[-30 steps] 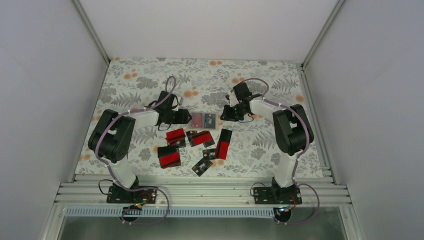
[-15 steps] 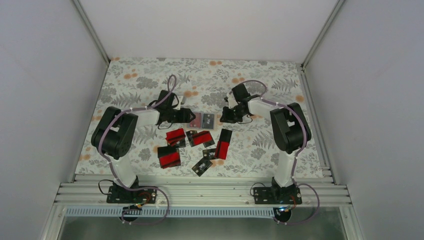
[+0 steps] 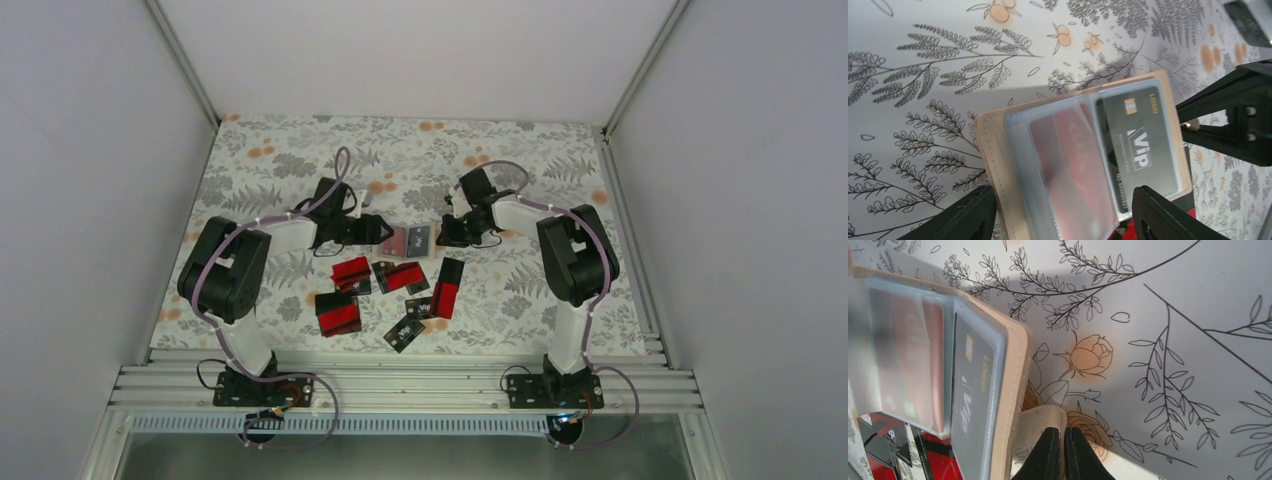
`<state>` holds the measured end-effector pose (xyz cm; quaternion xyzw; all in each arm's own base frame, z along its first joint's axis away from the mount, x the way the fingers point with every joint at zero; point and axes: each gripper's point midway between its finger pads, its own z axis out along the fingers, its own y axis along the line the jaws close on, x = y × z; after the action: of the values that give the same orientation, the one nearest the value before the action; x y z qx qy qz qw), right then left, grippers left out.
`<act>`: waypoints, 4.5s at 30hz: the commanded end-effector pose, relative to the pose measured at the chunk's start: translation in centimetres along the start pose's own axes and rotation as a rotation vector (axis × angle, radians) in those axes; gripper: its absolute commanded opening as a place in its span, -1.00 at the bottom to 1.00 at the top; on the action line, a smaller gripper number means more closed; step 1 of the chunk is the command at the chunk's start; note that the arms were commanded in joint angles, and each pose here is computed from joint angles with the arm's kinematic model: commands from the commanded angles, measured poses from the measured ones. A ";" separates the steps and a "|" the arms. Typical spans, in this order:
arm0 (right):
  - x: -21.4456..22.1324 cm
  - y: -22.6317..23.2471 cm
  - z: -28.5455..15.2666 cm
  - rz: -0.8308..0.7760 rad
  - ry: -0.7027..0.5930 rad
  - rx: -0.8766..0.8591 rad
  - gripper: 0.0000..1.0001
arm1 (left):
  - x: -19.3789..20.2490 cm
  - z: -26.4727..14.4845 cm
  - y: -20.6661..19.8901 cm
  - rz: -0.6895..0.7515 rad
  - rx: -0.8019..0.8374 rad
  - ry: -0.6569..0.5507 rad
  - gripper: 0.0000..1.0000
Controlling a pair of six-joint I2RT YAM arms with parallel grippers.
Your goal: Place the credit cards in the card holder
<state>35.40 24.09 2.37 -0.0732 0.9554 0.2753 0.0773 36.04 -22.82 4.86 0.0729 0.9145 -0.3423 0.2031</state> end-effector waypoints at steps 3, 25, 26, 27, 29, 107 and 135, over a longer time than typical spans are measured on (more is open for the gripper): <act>-0.7 1.3 0.4 -0.025 -0.008 -0.027 -0.91 | -1.9 -1.4 -2.7 0.032 0.069 -0.038 0.36; -0.4 1.5 0.5 -0.033 -0.005 -0.026 -0.91 | -3.4 -2.5 -6.2 0.055 0.145 -0.059 0.36; -0.4 1.5 0.6 -0.031 -0.004 -0.027 -0.91 | -3.4 -2.5 -6.4 0.056 0.150 -0.059 0.36; -0.3 1.5 0.6 -0.031 -0.004 -0.026 -0.91 | -3.5 -2.5 -6.6 0.058 0.156 -0.059 0.36; -0.4 1.6 0.5 -0.032 -0.006 -0.028 -0.91 | -3.5 -2.4 -6.8 0.059 0.163 -0.056 0.36; -1.6 2.3 0.0 -0.046 -0.006 -0.024 -0.91 | -0.5 0.5 -7.6 0.099 0.091 -0.003 0.15; -2.8 4.1 -3.0 -0.080 -0.052 -0.031 -0.37 | 2.5 4.4 -5.0 0.052 0.068 0.045 -0.88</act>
<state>36.42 25.43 3.84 -0.0894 0.9531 0.2782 0.0793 33.83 -30.00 5.21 0.1145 0.8950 -0.3869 0.1905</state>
